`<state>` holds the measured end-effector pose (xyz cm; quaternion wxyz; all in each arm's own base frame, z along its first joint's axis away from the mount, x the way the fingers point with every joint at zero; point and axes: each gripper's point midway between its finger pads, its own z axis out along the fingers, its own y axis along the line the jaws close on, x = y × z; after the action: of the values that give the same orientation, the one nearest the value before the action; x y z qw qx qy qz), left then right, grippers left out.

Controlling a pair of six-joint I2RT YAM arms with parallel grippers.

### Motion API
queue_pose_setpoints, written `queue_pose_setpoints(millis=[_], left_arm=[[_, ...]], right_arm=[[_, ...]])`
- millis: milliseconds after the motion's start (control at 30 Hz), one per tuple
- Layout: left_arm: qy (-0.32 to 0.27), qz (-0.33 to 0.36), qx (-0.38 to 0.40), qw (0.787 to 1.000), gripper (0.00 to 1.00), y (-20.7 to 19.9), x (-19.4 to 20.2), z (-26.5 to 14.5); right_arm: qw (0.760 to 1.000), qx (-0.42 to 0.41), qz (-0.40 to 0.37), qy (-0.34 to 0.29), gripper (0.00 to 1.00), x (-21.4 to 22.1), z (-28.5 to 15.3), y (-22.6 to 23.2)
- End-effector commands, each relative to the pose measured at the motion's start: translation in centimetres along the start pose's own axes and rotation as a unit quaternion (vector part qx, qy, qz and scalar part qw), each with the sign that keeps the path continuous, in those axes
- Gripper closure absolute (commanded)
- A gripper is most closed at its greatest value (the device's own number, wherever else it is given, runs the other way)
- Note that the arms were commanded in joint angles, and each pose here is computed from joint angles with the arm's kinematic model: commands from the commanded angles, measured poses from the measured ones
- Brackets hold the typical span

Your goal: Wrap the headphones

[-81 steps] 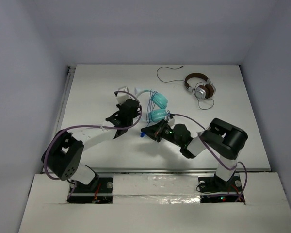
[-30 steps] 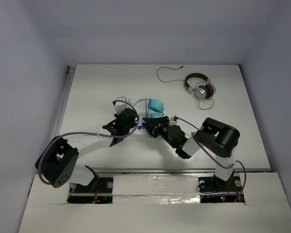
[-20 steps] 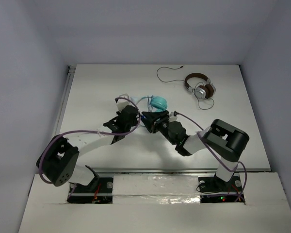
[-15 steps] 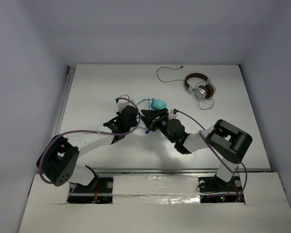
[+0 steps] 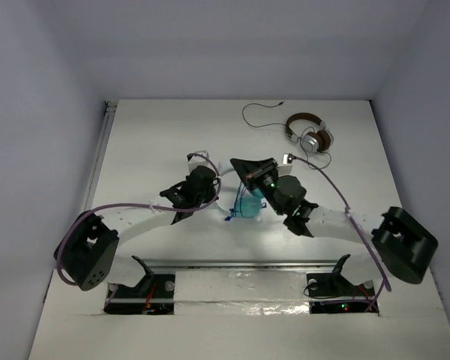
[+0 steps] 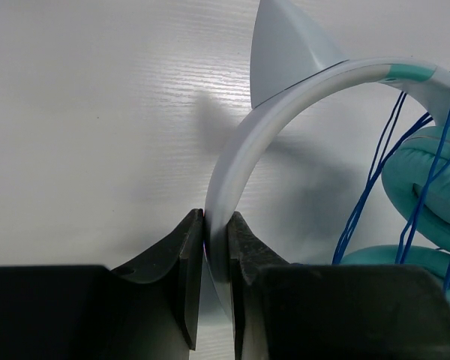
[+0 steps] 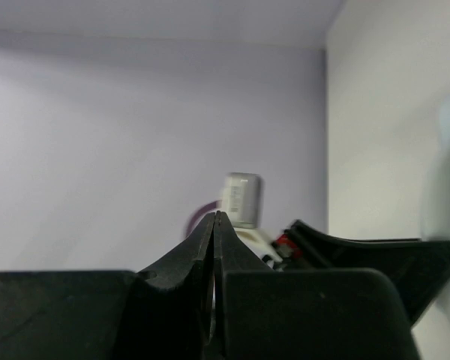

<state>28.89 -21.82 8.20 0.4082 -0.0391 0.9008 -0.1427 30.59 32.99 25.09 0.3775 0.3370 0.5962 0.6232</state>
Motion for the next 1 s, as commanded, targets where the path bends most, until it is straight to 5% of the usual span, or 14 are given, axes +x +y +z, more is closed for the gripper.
queue_pose_setpoints(millis=[0, 400, 667, 833, 967], left_arm=[[-0.073, -0.04, 0.077, 0.994, 1.0, -4.4, -6.1, -2.6], [-0.054, -0.028, 0.074, 0.995, 1.0, -4.7, -5.0, -1.0], [-0.038, -0.012, 0.055, 0.998, 0.99, -4.8, -4.1, 1.5], [-0.038, -0.005, 0.052, 0.998, 0.75, -5.0, -4.1, 2.2], [-0.049, -0.005, 0.039, 0.998, 0.65, -4.6, -4.6, 2.2]], right_arm=[[0.995, -0.015, -0.087, -0.049, 0.97, -2.8, -1.4, 3.4], [0.951, -0.013, -0.261, -0.166, 0.97, -11.6, -12.1, 9.5], [0.931, 0.017, -0.307, -0.197, 0.67, -15.3, -18.1, 10.4], [0.926, 0.036, -0.32, -0.198, 0.35, -16.0, -19.3, 10.0], [0.921, 0.051, -0.323, -0.213, 0.19, -16.9, -19.8, 9.9]])
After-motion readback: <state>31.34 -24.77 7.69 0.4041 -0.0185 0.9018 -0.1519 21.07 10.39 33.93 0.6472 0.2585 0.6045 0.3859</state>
